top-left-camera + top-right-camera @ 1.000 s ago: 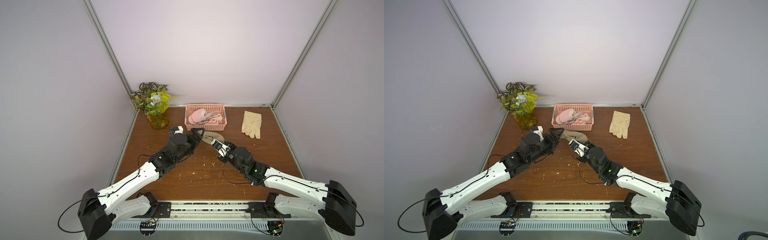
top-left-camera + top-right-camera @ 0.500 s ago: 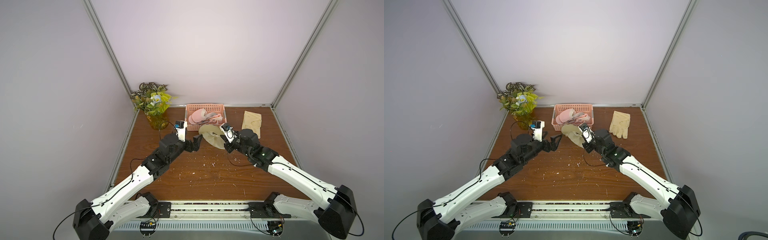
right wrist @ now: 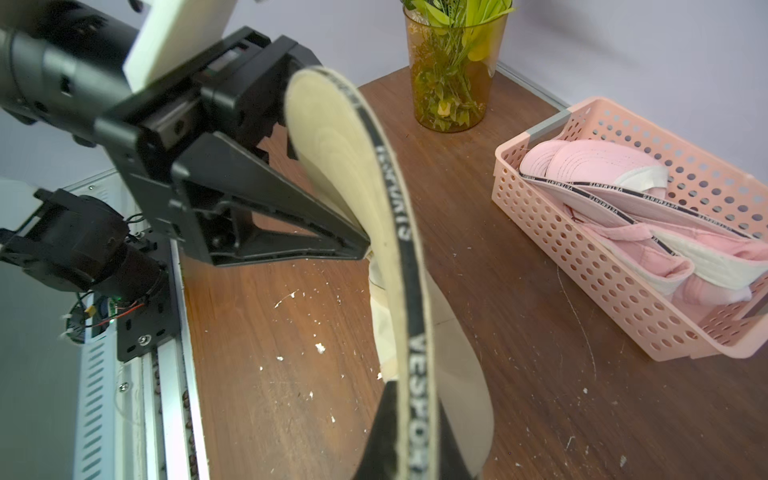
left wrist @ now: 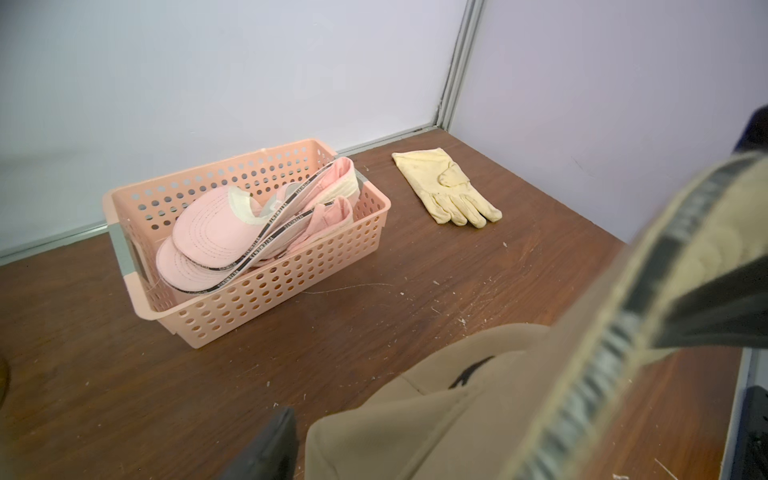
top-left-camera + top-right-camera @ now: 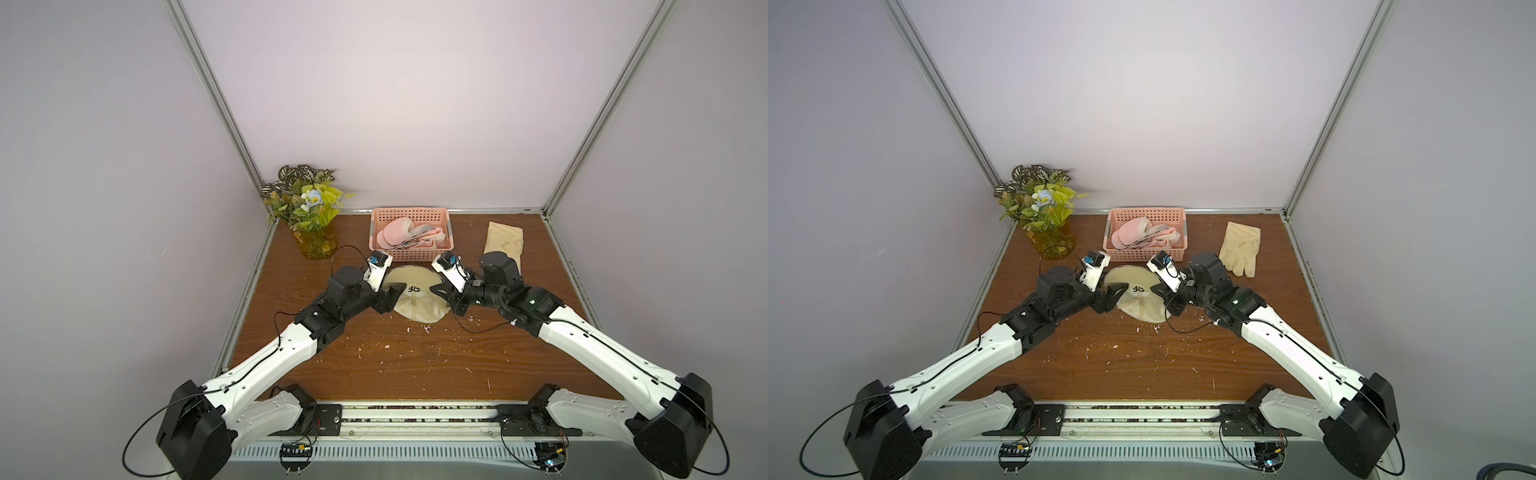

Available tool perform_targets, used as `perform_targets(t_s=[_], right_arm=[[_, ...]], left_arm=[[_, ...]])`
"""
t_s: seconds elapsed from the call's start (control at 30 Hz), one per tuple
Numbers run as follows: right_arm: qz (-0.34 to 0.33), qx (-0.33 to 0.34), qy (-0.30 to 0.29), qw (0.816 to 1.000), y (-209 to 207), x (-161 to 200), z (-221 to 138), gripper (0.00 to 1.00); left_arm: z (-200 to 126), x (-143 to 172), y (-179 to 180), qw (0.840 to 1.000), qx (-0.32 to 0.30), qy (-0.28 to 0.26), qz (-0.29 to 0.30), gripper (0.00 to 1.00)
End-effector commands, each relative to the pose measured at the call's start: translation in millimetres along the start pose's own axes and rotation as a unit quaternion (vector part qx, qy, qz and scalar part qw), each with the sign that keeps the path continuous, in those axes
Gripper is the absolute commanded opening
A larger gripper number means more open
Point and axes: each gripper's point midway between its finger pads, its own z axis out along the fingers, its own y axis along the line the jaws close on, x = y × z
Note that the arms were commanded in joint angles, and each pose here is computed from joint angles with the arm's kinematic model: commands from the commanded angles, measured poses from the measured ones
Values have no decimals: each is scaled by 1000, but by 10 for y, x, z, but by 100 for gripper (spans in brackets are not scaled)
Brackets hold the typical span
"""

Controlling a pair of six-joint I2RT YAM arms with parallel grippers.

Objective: Turn the baseball cap inside out
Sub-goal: Turn over the baseball cap.

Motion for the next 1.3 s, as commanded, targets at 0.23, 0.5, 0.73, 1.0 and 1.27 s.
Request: perform_targets(t_s=[0.23,0.5,0.73,1.0,1.27], right_arm=[[-5,-64,-44,997,129,-99,-8,15],[-9,-83,-50,995,106,206,130,40],[-17,-121,-40,992,219,416,201,46],[-14,-132,-38,990,241,491,240,45],[-11,-192,-41,981,424,498,204,38]], left_arm=[[-183,-119,-189,997,58,-52,3,1],[-328,-342,-184,995,52,-79,-24,0],[-439,-536,-117,992,60,-99,-56,0],[-598,-701,-92,987,66,-128,-70,0],[-641,-776,25,983,55,-137,-106,0]])
